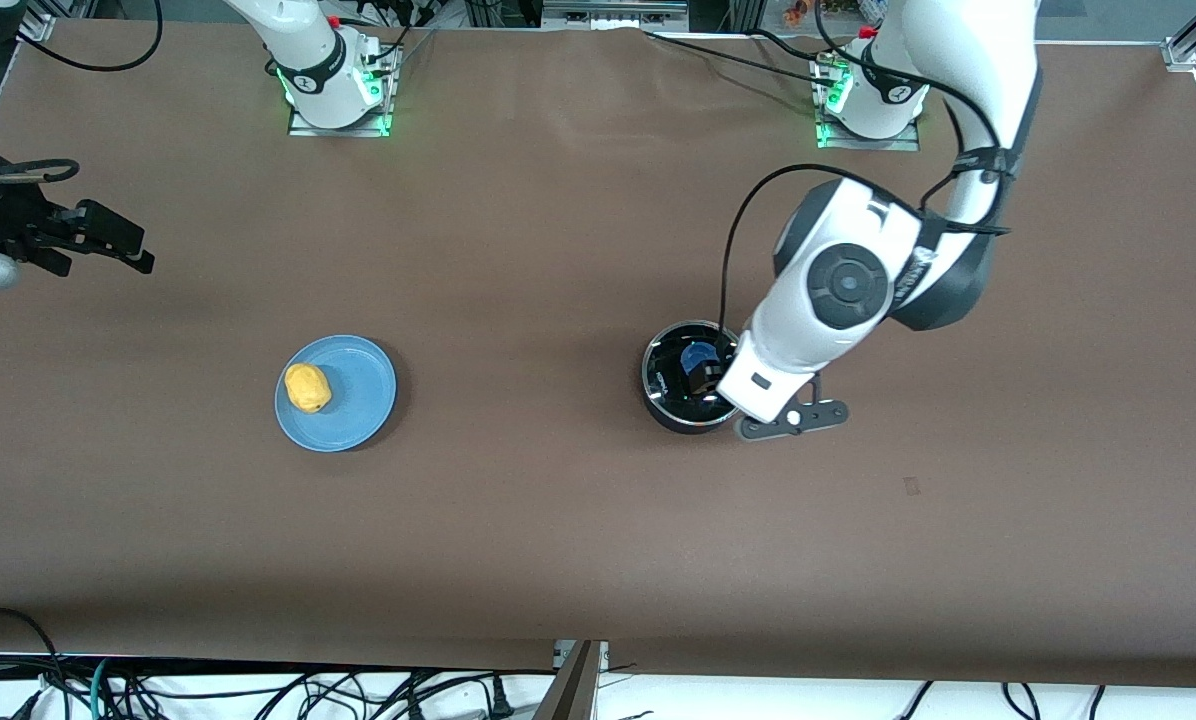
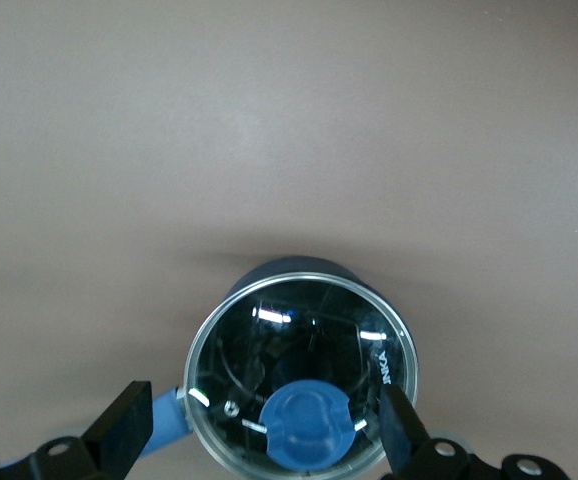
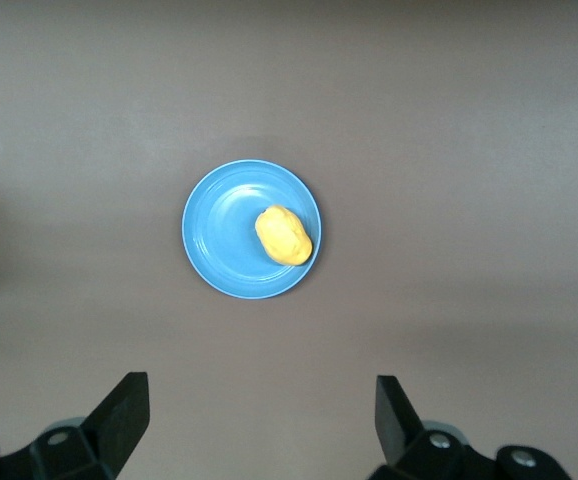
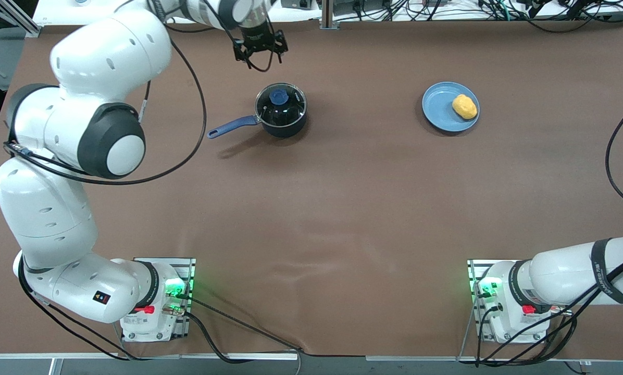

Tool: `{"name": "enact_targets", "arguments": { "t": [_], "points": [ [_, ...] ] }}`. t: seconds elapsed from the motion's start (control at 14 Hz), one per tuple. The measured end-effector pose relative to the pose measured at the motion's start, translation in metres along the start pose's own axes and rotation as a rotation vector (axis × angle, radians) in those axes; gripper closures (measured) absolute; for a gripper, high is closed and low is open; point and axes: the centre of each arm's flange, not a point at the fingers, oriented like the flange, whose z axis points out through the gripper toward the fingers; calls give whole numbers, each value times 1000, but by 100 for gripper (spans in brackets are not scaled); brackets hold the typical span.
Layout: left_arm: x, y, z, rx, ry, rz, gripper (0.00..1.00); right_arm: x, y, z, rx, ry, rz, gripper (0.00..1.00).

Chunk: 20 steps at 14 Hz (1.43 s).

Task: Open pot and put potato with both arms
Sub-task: 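Reach the left gripper over the saucepan lid toward the blue knob, then lower the left gripper and close it on the blue lid knob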

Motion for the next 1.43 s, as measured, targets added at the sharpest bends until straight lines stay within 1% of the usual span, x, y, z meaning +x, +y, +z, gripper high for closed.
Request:
{"name": "enact_targets", "arguments": {
  "t": [0.07,0.21,0.64,1.29,1.36,1.43],
  "points": [
    [-10,12,7,16,7,37,0,0,-1,0,0,0,-1,0],
    [-28,27,24,37,-3,80,0,0,-1,0,0,0,-1,0],
    [-53,29,77,33,-19,115,0,0,0,0,0,1,0,0],
    [-61,18,85,45,-30,113,0,0,-4,0,2,1,-6,0],
    [-61,17,84,45,-30,111,0,0,-4,0,2,0,-6,0],
    [-61,17,84,46,-30,111,4,0,-4,0,2,0,-6,0]
  ]
}}
